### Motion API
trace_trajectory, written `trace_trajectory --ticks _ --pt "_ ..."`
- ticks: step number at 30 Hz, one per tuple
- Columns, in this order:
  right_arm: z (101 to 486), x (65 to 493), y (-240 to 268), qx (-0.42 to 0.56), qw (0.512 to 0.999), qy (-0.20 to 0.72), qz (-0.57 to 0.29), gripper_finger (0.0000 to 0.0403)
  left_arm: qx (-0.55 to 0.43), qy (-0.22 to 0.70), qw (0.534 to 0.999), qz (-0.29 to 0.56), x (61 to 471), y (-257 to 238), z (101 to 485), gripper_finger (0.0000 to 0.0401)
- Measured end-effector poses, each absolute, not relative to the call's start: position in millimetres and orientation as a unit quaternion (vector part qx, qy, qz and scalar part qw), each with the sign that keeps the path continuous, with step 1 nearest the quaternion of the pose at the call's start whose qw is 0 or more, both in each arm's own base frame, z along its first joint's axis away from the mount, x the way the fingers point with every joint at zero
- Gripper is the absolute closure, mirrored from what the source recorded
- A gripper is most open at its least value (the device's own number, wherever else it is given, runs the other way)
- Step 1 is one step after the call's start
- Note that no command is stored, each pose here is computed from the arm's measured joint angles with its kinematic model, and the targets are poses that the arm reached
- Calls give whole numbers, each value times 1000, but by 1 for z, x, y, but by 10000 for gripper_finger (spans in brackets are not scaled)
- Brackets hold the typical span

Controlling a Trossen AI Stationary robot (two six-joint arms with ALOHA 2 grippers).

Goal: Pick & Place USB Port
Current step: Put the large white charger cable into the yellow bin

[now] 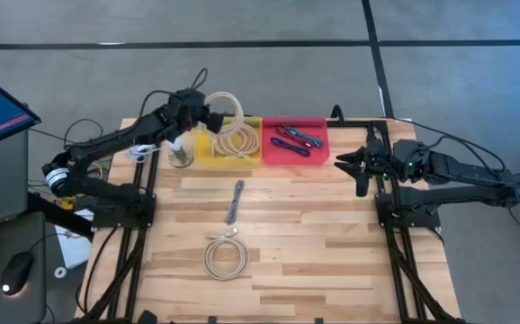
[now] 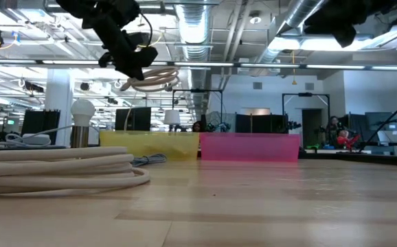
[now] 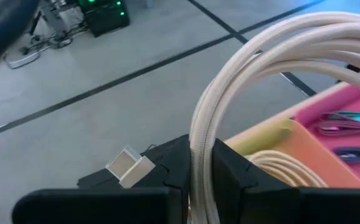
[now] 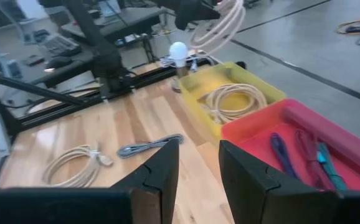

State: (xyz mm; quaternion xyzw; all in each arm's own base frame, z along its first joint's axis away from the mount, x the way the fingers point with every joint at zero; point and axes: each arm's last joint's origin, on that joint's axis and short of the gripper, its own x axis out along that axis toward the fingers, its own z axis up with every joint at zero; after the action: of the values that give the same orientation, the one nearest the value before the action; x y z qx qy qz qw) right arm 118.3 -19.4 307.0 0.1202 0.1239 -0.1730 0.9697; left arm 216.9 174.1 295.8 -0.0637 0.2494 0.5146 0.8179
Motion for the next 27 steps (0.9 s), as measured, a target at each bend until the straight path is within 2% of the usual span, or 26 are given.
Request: trace_trajectory --ticks 6,19,27 --pt "305 117 -21 112 964 130 -205 296 -81 256 812 518 212 188 290 361" --pt "305 117 -21 111 963 132 -207 296 -115 368 779 494 243 213 215 361" --pt "305 117 -21 112 963 131 -206 296 -126 382 770 495 249 218 197 361"
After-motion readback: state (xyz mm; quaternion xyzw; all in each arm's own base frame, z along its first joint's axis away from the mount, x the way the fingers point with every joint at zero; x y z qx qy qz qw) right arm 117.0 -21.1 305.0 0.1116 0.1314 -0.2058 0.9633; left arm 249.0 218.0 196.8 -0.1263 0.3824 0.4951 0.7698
